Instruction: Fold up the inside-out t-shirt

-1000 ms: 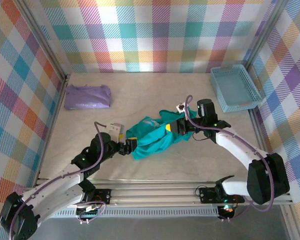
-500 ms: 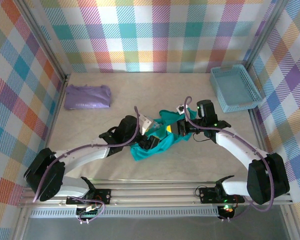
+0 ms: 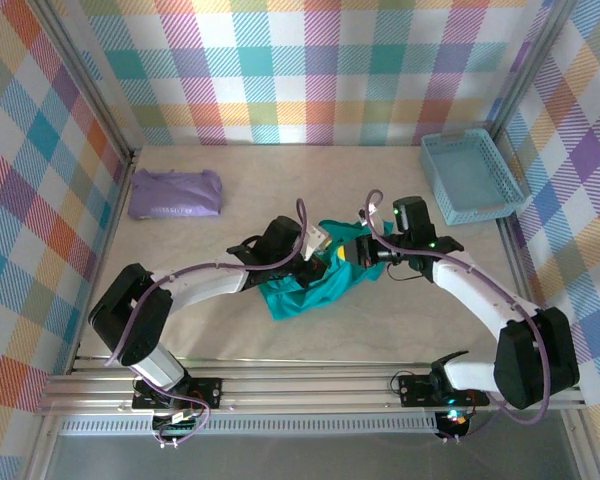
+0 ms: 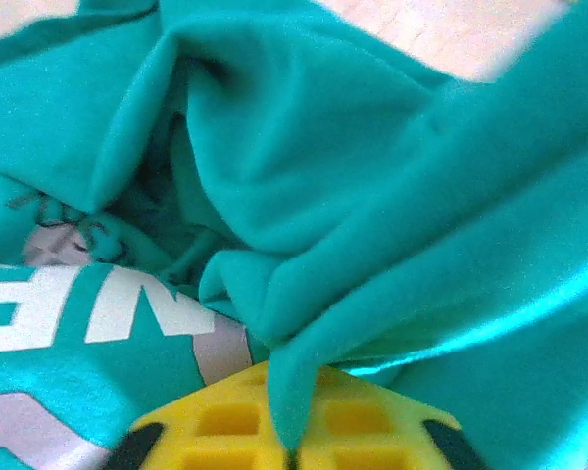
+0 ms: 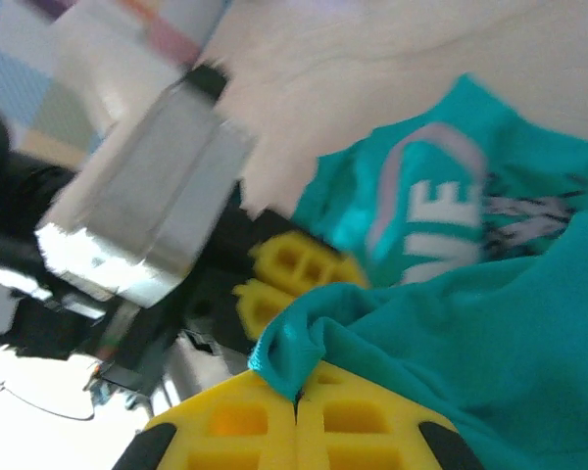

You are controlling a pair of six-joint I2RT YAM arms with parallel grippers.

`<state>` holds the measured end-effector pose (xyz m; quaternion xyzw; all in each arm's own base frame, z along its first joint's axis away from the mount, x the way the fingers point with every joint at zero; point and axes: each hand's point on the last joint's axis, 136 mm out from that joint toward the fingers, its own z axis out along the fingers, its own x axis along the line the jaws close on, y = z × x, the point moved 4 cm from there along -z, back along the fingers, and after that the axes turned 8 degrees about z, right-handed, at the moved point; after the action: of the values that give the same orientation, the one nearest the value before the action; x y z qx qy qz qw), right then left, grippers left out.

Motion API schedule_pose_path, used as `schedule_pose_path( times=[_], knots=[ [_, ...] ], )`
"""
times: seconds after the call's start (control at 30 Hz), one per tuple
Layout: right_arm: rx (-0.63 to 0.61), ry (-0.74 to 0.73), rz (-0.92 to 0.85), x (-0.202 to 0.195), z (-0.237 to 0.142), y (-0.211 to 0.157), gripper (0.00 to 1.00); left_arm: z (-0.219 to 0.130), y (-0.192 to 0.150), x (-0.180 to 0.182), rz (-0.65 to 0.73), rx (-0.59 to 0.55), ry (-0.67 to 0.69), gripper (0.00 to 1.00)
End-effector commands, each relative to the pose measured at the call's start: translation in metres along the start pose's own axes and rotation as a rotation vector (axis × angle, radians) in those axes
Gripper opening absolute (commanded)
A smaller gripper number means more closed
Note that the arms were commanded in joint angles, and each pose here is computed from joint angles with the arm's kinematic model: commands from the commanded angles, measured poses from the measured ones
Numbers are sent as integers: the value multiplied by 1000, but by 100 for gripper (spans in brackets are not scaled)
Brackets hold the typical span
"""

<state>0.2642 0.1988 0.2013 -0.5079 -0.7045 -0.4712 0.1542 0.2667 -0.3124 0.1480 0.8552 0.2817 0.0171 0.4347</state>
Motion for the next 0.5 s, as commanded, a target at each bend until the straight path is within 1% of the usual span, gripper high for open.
schedule_pose_path(
  times=[0.0, 0.07, 0.13, 0.27, 0.4, 0.47],
  knots=[
    [-49, -291, 13, -27, -15, 2, 8, -37, 34, -10, -108, -155, -141, 0],
    [-74, -379, -13, -34, -20, -3, 13, -52, 41, -12, -178, -215, -190, 0],
    [-96, -382, -50, -29, -19, -8, 19, -58, 41, -14, -222, -213, -193, 0],
    [-143, -282, -115, -8, -17, -17, 32, -61, 37, -9, -294, -189, -151, 0],
    [-175, -195, -155, 8, -13, -29, 45, -65, 38, -9, -320, -188, -135, 0],
    [-174, -174, -147, 12, -8, -35, 56, -66, 40, -9, -323, -191, -133, 0]
  ],
)
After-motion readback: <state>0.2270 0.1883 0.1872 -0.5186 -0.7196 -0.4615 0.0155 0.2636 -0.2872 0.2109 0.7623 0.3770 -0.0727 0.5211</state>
